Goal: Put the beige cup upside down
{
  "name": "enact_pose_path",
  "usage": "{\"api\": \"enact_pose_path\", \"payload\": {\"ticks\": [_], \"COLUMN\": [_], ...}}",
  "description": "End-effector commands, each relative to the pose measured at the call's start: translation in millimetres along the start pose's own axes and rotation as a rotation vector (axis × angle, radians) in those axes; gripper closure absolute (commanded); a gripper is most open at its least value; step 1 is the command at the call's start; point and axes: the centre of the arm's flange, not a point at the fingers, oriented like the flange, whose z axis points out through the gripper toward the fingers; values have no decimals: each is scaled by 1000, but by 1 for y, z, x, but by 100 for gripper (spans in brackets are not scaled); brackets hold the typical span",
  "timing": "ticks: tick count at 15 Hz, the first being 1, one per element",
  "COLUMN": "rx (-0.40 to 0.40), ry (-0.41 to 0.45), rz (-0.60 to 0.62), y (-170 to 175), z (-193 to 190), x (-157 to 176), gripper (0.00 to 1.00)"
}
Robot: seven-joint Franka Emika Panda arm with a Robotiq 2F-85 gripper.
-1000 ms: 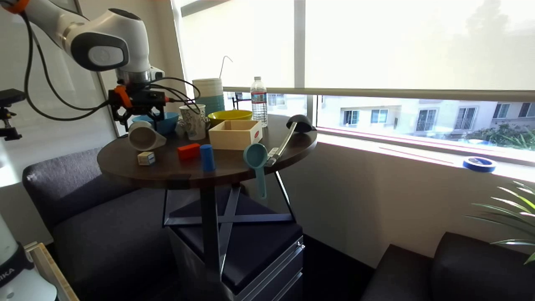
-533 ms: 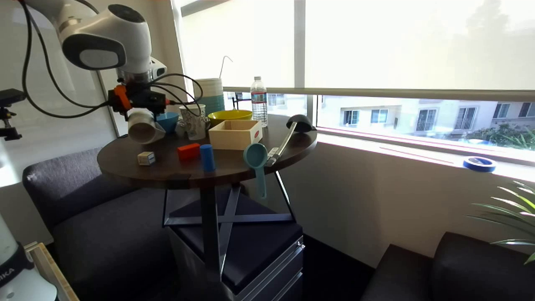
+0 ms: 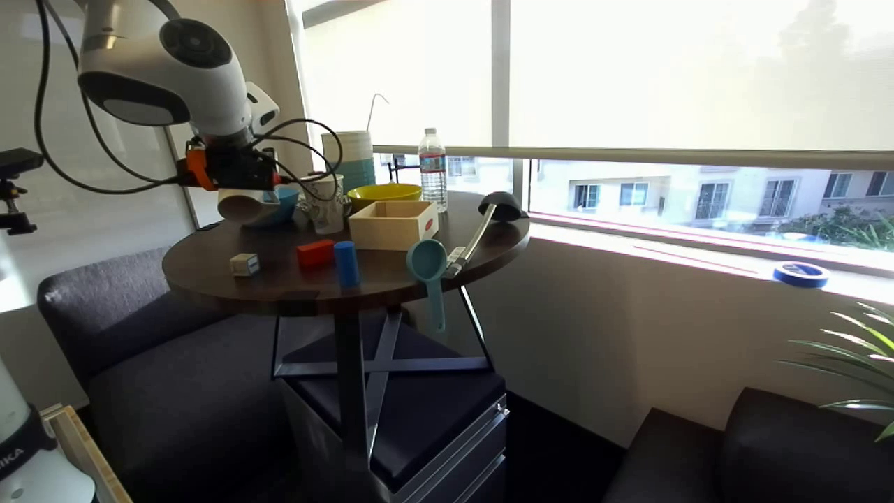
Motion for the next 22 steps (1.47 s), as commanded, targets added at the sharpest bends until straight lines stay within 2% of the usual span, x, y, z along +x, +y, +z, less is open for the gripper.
{"api": "enact_pose_path", "payload": {"ticks": [1,7,22], "rx": [-25,-28,50], "ry": [104,157,220], "rz": [15,74,137], "y": [-1,1,9], "z": [6,10,28], "x": [-14,-31,-54], "gripper": [38,38,38]}}
